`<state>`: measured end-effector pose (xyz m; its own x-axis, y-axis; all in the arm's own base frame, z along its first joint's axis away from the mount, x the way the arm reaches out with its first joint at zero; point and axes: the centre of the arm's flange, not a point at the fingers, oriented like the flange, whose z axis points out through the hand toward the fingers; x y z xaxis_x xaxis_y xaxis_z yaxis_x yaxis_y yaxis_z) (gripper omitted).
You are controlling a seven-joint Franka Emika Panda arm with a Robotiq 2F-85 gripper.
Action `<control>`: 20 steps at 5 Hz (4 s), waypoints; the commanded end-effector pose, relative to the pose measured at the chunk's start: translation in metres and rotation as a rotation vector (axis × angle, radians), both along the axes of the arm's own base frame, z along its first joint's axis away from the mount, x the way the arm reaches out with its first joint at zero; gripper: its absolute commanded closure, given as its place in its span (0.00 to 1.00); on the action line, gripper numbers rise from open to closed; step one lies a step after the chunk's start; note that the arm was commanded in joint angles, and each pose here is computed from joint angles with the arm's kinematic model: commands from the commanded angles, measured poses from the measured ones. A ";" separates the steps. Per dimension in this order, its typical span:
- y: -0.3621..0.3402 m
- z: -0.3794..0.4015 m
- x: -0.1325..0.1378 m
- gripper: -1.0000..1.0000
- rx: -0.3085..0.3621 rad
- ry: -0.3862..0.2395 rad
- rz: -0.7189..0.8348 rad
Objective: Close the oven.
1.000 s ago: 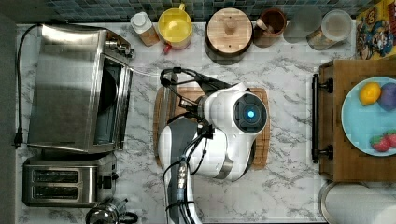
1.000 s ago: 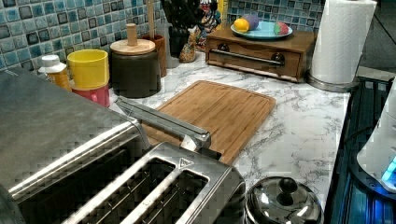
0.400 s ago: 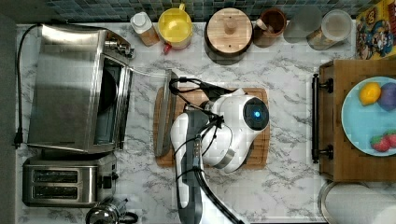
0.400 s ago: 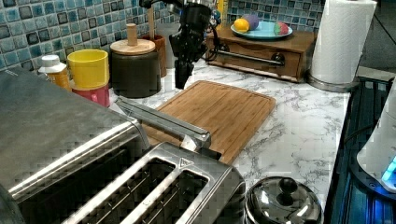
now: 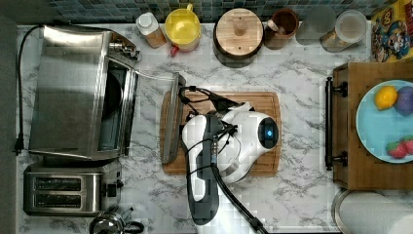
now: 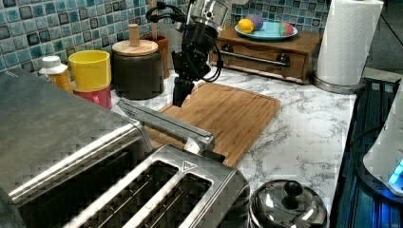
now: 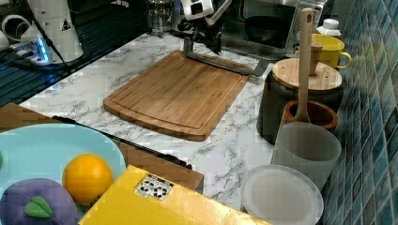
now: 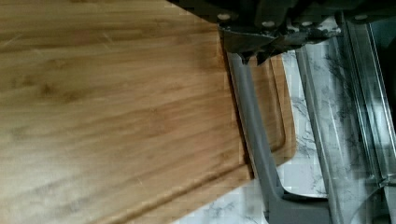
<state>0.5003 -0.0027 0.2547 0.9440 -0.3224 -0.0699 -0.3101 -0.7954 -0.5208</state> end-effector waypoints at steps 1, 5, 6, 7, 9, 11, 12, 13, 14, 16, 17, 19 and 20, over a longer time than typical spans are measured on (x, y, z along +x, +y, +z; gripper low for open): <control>0.027 -0.005 0.020 1.00 0.017 -0.082 0.090; 0.048 0.026 0.033 1.00 0.118 -0.151 0.097; 0.064 0.000 0.044 1.00 0.123 -0.054 0.154; 0.087 -0.023 0.050 1.00 0.122 0.003 0.188; 0.082 -0.023 0.053 1.00 0.167 -0.003 0.154; 0.098 0.038 0.039 1.00 0.188 -0.117 0.164; 0.127 0.066 0.038 1.00 0.224 -0.144 0.231; 0.157 0.090 0.034 1.00 0.227 -0.183 0.293; 0.191 0.108 0.036 1.00 0.163 -0.188 0.378; 0.250 0.127 0.039 1.00 -0.057 -0.210 0.424; 0.266 0.142 0.041 1.00 -0.068 -0.209 0.460; 0.314 0.195 0.021 1.00 -0.177 -0.300 0.463; 0.340 0.210 0.010 1.00 -0.275 -0.348 0.453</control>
